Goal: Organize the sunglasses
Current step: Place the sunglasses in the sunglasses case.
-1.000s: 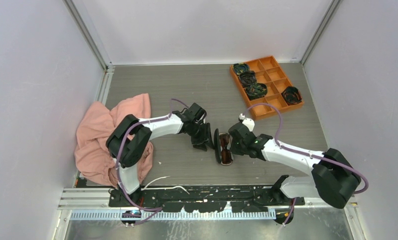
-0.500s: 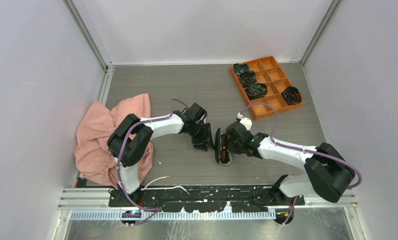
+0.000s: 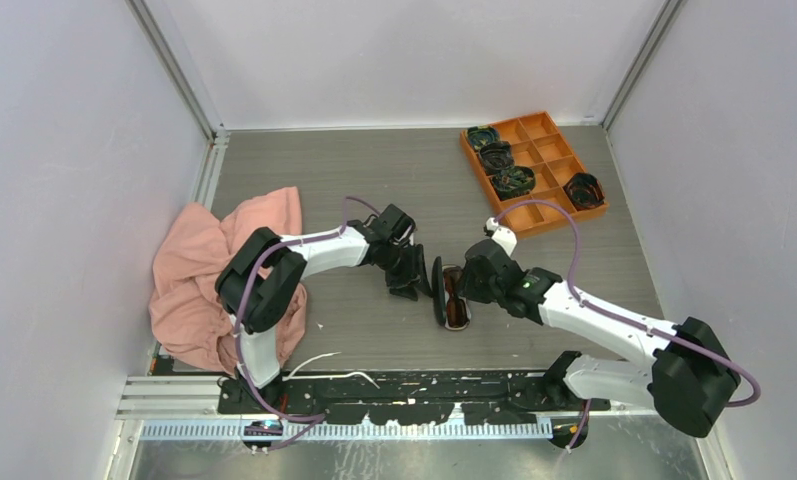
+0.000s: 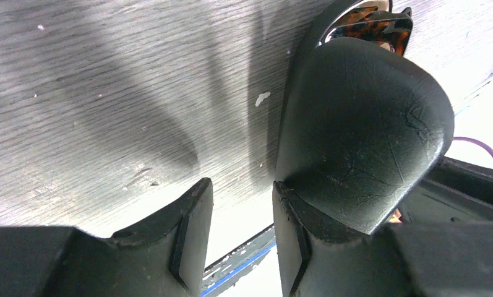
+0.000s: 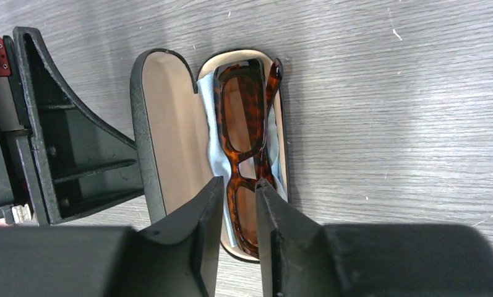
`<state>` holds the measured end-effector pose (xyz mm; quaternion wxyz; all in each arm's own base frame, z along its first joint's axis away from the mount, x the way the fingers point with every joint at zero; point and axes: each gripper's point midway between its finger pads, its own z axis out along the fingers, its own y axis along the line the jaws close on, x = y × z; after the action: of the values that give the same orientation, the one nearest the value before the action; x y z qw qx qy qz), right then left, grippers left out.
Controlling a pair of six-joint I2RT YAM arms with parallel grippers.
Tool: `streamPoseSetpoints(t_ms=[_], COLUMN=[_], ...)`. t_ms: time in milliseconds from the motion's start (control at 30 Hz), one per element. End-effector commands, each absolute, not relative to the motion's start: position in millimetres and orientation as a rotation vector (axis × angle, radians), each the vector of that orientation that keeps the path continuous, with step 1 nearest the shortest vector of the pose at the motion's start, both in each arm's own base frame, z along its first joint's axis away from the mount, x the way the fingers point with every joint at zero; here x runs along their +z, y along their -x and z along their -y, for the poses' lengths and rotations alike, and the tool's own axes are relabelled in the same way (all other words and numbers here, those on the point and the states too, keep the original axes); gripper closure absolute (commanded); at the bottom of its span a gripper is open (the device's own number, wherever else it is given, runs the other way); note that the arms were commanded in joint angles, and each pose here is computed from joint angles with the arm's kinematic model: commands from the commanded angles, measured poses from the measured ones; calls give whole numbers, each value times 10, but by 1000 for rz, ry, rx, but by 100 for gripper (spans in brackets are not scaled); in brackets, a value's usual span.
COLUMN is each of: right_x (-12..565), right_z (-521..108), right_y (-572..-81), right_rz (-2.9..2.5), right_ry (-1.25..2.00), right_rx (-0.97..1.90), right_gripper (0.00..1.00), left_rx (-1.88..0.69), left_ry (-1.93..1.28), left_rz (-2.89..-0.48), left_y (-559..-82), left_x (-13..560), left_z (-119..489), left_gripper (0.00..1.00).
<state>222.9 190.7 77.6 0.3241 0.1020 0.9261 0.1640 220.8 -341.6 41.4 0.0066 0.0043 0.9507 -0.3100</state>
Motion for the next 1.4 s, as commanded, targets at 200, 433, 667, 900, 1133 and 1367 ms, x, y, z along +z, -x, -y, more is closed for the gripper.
streamPoseSetpoints(t_ms=[200, 433, 667, 900, 1133, 1367], right_x=[737, 673, 631, 424, 371, 436], right_z=[-2147, -2198, -2211, -2206, -2181, -2185], right_y=[-2341, -2371, -2390, -2351, -2339, -2321], right_rz=[-2443, -2463, -2477, -2527, -2539, -2531], right_ry=[-220, -197, -184, -172, -170, -167], right_rx=[492, 484, 464, 431, 410, 434], right_gripper=[68, 71, 71, 72, 81, 72], left_rx=[-1042, -1039, -1038, -1045, -1042, -1044], left_ry=[-59, -58, -58, -56, -57, -57], left_rz=[-2934, -2938, -2940, -2942, -2947, -2948], left_y=[-2259, -2250, -2254, -2259, -2253, -2253], left_x=[521, 505, 494, 483, 461, 463], left_z=[3545, 3537, 3540, 3555, 3551, 3555], left_gripper=[58, 58, 58, 58, 58, 59])
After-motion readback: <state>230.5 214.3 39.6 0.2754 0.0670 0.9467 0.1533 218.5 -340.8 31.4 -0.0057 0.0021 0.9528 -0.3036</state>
